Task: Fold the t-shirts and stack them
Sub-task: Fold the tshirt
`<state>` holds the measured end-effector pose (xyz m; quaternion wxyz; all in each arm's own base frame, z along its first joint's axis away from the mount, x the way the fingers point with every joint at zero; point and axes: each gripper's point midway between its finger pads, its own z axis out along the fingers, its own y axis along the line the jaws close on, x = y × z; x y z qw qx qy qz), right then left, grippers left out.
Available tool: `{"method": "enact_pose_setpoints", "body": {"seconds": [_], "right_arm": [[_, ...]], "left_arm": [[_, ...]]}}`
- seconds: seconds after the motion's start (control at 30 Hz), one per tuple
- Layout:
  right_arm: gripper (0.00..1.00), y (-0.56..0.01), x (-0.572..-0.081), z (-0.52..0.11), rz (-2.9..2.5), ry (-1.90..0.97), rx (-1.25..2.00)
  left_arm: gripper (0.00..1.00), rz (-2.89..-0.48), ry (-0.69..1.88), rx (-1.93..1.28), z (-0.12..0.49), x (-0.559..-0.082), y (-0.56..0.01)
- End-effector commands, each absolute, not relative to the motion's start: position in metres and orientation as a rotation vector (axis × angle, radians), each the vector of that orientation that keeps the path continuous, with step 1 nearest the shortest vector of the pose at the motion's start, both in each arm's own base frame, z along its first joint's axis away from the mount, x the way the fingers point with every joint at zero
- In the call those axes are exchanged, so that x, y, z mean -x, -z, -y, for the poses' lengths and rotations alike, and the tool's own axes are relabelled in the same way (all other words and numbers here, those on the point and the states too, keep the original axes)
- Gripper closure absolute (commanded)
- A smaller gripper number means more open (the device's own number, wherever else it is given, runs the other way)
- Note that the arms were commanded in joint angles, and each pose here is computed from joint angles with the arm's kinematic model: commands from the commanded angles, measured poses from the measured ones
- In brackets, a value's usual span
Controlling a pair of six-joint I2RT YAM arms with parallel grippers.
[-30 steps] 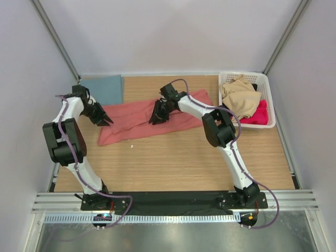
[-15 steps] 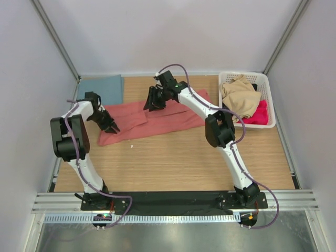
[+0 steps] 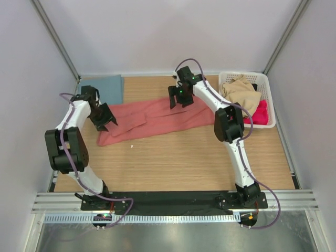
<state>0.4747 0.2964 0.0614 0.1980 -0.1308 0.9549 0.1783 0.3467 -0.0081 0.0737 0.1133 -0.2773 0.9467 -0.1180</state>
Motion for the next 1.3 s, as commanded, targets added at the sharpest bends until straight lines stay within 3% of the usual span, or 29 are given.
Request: {"method": "enact_pose_setpoints", "body": {"seconds": [0.0, 0.13, 0.43, 0.7, 0.97, 1.27], "right_arm": [[0.24, -0.11, -0.494, -0.251, -2.536, -0.308, 0.531], [0.2, -0.117, -0.5, -0.243, -2.484, -0.296, 0.633], [0.2, -0.109, -0.501, -0.216, -2.495, -0.126, 0.648], [0.2, -0.083, -0.503, -0.202, -2.503, -0.019, 0.763], [0.2, -0.076, -0.499, -0.216, -2.459, -0.102, 0.82], [0.18, -0.104, -0.493, -0.249, -2.342, -0.235, 0.821]], "left_arm": [[0.43, -2.694, 0.314, 0.698, 0.015, -0.338, -0.125], [0.41, -2.643, 0.356, 0.645, 0.036, -0.307, -0.152], [0.41, -2.681, 0.442, 0.545, 0.09, -0.26, -0.142], [0.41, -2.702, 0.48, 0.457, 0.121, -0.249, -0.149], [0.4, -2.7, 0.443, 0.447, 0.118, -0.239, -0.155], [0.37, -2.679, 0.488, 0.53, 0.125, -0.249, -0.153]]}}
